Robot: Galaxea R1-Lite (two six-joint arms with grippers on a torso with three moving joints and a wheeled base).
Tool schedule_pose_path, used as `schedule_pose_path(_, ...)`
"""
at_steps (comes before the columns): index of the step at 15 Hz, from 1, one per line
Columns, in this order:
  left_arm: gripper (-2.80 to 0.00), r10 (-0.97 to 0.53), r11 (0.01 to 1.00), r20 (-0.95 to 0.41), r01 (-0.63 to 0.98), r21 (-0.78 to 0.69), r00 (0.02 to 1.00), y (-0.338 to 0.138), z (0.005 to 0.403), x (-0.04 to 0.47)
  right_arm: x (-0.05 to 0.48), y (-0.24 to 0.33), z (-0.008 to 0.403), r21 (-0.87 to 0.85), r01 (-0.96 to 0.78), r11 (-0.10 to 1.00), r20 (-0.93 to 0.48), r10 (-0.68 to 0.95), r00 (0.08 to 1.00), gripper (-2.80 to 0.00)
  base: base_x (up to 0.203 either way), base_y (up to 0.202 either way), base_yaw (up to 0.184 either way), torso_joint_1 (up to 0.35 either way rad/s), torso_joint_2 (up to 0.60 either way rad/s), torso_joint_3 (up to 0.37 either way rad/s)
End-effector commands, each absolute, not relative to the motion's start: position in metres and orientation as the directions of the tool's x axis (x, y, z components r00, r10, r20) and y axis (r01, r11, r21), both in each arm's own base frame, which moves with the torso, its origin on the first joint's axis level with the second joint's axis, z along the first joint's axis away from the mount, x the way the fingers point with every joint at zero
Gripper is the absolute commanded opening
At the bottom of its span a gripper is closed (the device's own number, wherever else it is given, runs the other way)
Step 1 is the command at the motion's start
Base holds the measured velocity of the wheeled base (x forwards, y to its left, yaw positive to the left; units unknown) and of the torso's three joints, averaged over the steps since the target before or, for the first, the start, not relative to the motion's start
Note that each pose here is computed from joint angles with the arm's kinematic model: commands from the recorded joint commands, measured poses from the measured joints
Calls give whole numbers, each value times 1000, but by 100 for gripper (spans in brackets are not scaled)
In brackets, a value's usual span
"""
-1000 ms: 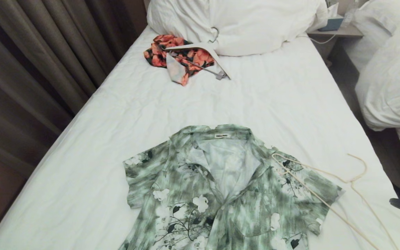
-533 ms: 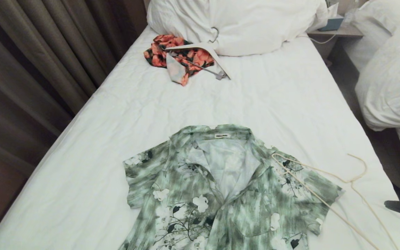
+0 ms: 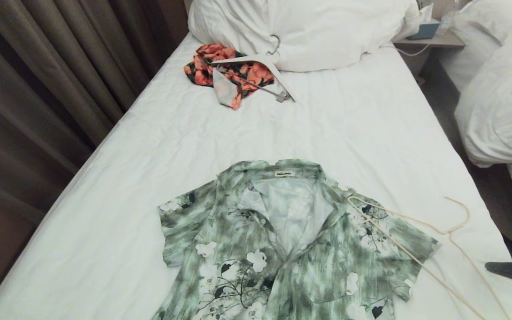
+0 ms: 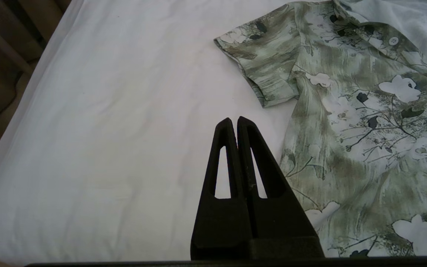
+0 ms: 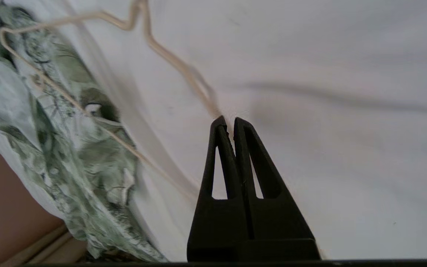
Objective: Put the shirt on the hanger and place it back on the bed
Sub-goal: Lift the shirt and hanger
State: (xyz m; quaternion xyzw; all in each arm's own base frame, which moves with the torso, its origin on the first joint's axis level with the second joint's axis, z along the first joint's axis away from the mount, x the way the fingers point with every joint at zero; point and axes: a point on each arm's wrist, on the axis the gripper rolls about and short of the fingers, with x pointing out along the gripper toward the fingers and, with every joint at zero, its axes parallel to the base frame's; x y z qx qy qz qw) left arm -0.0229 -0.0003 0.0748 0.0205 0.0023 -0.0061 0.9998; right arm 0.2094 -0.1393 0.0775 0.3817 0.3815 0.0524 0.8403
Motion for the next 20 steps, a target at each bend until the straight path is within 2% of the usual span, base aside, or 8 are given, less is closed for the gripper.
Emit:
schedule_pose_path(1, -280, -11, 999, -6, 11, 41, 1000, 0, 75, -23, 213, -142, 65, 686, 205, 699, -613, 402, 680, -280, 0, 0, 0, 0, 0, 0)
schedule_pose_path(2, -280, -12, 999, -6, 13, 41, 1000, 0, 75, -23, 213, -142, 62, 677, 187, 712, -616, 408, 674, -280, 0, 0, 0, 0, 0, 0)
schedule_pose_path(3, -280, -11, 999, -6, 11, 41, 1000, 0, 75, -23, 213, -142, 59, 667, 163, 727, -619, 419, 664, -48, 0, 0, 0, 0, 0, 0)
schedule_pose_path(4, -280, -11, 999, -6, 11, 41, 1000, 0, 75, -23, 215, -141, 58, 664, 152, 732, -621, 428, 656, 0, 0, 0, 0, 0, 0, 0)
schedule_pose_path(8, -280, -12, 999, -6, 12, 41, 1000, 0, 75, -23, 227, -138, 55, 671, 115, 733, -613, 460, 643, 0, 0, 0, 0, 0, 0, 0)
schedule_pose_path(16, -280, -12, 999, -6, 13, 40, 1000, 0, 75, -23, 246, -126, 58, 803, -105, 586, -409, 671, 618, 0, 0, 0, 0, 0, 0, 0)
schedule_pose_path(20, -280, -12, 999, -6, 12, 41, 1000, 0, 75, -23, 256, -113, 59, 808, -169, 565, -381, 719, 582, 0, 0, 0, 0, 0, 0, 0)
